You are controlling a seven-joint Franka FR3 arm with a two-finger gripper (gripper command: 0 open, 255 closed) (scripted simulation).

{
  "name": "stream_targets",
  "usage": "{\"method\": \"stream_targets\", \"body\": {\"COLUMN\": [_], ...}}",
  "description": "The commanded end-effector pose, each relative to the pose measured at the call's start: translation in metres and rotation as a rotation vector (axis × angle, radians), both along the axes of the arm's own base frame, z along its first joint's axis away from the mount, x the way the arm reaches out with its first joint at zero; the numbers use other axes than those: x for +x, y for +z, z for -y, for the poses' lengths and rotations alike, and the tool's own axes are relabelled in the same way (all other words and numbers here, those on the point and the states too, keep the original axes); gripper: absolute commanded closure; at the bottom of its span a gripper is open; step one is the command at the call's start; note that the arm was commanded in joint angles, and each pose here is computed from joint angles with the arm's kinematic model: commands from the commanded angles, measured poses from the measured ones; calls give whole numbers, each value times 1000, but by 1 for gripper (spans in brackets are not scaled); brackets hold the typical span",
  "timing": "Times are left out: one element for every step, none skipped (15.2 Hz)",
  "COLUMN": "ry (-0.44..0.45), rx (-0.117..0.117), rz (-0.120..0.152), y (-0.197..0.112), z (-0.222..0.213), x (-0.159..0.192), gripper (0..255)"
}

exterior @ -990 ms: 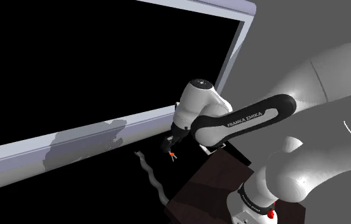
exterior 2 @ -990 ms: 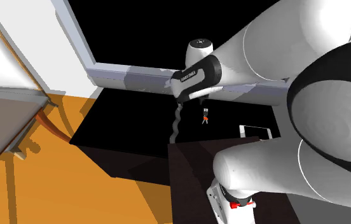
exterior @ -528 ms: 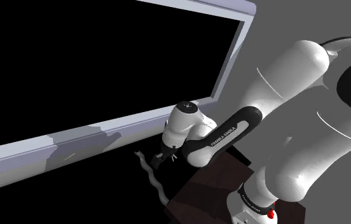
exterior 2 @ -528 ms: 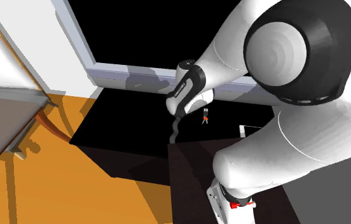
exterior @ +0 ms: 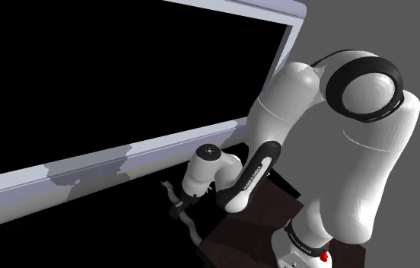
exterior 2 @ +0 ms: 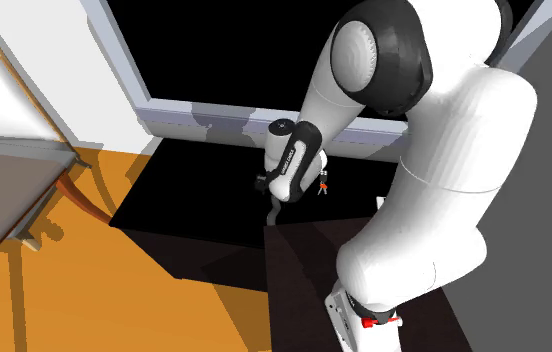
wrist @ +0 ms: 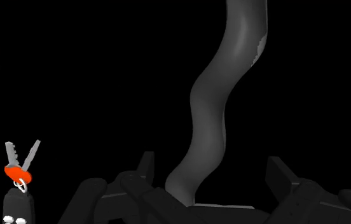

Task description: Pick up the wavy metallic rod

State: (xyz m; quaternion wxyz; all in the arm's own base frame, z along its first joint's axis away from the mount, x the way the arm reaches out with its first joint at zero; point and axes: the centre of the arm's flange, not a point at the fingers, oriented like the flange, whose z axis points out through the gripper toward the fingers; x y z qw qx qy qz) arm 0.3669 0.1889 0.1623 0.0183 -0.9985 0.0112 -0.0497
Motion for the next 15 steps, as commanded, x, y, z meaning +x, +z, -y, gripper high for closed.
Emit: {"method": "stream_targets", "body": {"ry": [1, 1, 1, 1, 1, 1, 1, 1, 1, 1, 1, 1, 1, 1, 1], "rx": [0, 0, 0, 0, 0, 0, 1, 1, 1, 1, 1, 1, 1, 1, 1], "rz": [0, 0, 0, 0, 0, 0, 0, 0, 0, 0, 0, 0, 0, 0, 0], "y": [-11, -16, -22, -27, -30, -30, -30, -30, -30, -30, -30, -30, -30, -30, -30], "z": [0, 0, 0, 0, 0, 0, -1, 0, 0, 0, 0, 0, 0, 0, 0], "x": [-2, -2, -2, -2, -2, -2, -2, -2, -2, -2, -2, -2, -2, -2, -2], "gripper": [0, 0, 0, 0, 0, 0, 255, 255, 255, 255, 255, 255, 255, 255, 255]}}
